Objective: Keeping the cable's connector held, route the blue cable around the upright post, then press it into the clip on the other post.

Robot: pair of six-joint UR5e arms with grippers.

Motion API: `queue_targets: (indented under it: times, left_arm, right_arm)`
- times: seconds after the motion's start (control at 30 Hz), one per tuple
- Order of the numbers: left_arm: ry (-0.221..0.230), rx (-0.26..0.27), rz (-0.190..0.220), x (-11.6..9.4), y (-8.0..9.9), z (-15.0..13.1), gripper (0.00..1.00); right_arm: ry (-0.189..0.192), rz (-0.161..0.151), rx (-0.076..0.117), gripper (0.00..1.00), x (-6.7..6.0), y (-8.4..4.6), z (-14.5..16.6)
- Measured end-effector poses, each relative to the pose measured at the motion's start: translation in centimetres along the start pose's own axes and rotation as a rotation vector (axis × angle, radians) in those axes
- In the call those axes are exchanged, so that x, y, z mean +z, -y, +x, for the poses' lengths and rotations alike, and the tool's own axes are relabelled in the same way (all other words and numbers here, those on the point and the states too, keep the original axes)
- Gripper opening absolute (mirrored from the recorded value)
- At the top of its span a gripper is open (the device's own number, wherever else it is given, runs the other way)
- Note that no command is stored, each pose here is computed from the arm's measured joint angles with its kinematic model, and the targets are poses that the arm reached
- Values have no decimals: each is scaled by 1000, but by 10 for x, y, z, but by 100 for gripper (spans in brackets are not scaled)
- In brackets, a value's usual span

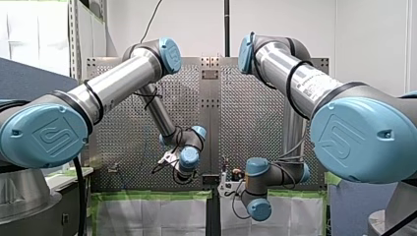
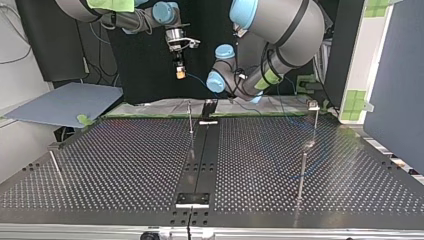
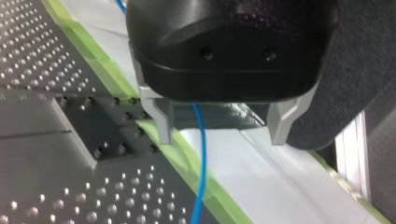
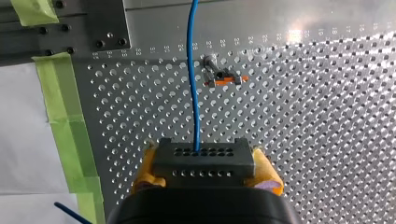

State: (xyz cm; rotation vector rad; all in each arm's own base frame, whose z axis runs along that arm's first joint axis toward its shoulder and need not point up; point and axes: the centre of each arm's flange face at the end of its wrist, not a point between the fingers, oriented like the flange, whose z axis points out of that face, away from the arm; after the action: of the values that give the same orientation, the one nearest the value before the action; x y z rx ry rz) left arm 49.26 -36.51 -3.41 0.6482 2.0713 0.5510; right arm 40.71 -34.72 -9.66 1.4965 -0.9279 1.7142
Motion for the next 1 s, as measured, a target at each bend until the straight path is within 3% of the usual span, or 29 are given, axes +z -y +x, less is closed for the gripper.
queue_targets:
  times: [0.17, 0.47, 1.0]
  left_arm:
    - [3, -28, 41, 1, 7, 3, 98]
    - [-15, -71, 108, 3, 19, 16, 98]
    - [-37, -195, 254, -2, 29, 17, 98]
  right_arm:
    - [4, 34, -20, 0, 3, 4, 1]
    - [1, 67, -24, 0, 11, 5, 11]
    - [46, 33, -24, 0, 13, -7, 8]
